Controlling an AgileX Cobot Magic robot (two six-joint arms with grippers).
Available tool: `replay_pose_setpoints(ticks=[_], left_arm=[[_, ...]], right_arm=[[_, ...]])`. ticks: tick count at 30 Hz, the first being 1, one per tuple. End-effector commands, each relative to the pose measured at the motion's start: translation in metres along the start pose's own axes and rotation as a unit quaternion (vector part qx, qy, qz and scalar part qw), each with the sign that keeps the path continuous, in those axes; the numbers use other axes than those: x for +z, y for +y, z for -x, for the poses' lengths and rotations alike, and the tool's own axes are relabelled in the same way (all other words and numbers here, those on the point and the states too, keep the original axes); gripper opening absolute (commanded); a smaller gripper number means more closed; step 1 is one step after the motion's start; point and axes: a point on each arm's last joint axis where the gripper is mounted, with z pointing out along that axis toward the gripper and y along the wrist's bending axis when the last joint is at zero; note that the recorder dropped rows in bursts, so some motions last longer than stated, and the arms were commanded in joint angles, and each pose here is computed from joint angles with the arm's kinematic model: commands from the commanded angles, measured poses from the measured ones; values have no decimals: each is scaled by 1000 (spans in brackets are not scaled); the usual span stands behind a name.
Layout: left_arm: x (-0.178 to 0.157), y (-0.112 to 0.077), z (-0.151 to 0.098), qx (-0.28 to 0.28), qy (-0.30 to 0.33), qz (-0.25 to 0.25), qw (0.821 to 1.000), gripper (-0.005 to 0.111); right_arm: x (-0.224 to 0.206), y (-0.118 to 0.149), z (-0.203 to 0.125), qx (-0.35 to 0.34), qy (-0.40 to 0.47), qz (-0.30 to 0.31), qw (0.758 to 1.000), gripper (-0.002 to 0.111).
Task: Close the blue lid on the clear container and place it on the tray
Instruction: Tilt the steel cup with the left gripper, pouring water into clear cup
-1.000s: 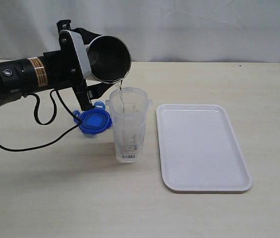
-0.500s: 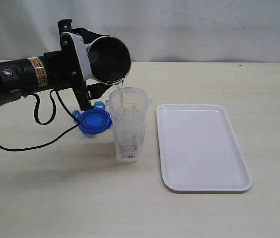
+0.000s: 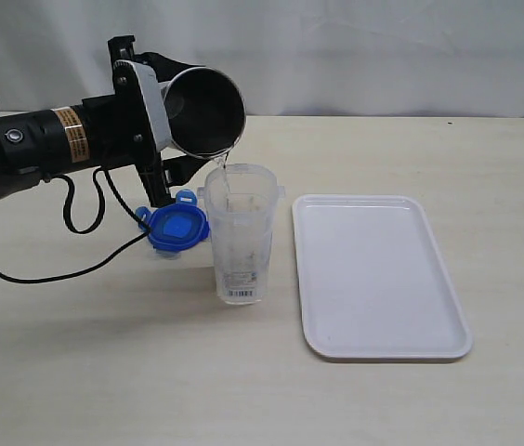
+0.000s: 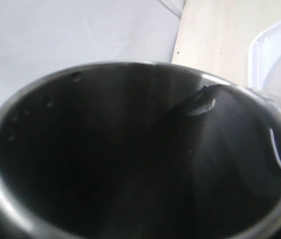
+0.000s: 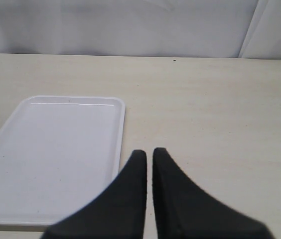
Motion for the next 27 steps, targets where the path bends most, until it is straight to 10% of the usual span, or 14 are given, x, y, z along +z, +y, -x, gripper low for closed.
replay_pose_setpoints(ticks=[1,27], left_arm=[[0,12,11,17,-39,34,999,0],[0,12,11,33,-38,35,998,0]], right_arm=[[0,0,0,1,-4,-2,1000,5],[0,0,0,1,-4,-2,1000,5]])
